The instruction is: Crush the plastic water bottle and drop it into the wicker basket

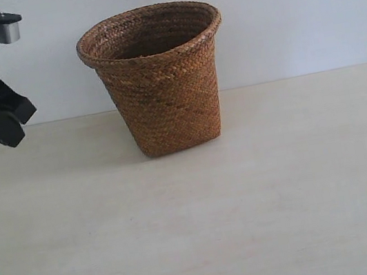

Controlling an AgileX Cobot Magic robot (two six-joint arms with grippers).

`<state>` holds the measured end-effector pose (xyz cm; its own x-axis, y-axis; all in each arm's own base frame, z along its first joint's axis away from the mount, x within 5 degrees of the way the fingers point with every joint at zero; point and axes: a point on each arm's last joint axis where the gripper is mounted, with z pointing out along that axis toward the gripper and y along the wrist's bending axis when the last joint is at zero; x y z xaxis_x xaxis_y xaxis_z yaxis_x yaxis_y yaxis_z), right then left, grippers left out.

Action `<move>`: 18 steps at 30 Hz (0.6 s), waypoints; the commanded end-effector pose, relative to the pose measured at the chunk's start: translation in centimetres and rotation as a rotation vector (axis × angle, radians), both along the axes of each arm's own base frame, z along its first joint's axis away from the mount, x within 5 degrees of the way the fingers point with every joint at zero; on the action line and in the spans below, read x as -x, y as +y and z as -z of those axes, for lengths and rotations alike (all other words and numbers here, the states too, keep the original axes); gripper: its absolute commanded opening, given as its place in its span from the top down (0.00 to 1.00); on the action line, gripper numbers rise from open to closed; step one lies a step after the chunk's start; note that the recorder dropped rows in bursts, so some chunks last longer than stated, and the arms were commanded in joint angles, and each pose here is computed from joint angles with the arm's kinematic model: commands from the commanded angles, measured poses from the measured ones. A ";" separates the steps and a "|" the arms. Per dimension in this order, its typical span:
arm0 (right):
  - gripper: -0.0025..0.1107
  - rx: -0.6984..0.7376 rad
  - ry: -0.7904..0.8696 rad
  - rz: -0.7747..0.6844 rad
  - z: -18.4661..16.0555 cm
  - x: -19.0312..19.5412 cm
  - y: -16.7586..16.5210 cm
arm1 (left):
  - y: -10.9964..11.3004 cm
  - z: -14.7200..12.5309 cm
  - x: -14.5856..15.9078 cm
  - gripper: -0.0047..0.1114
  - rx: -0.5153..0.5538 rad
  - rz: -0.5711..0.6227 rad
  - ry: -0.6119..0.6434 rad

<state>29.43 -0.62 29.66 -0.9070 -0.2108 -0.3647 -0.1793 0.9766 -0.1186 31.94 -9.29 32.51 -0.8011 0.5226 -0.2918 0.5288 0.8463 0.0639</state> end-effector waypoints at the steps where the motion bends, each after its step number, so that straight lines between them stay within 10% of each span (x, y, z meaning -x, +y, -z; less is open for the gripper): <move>1: 0.98 -0.007 -0.168 0.013 -1.4 1.5 -0.2 | 0.8 -0.8 2.5 0.92 0.031 -0.024 -0.082; 18: 0.98 -0.060 -0.819 0.024 -3.0 12.9 0.3 | 3.8 0.0 11.9 0.92 0.163 -0.047 -0.599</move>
<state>18.07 -0.21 32.26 -0.4429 -0.1645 -0.8814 -0.0645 0.9863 -0.1517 21.41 -5.99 32.53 -0.5650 0.4537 -0.6892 0.4438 0.8712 0.2098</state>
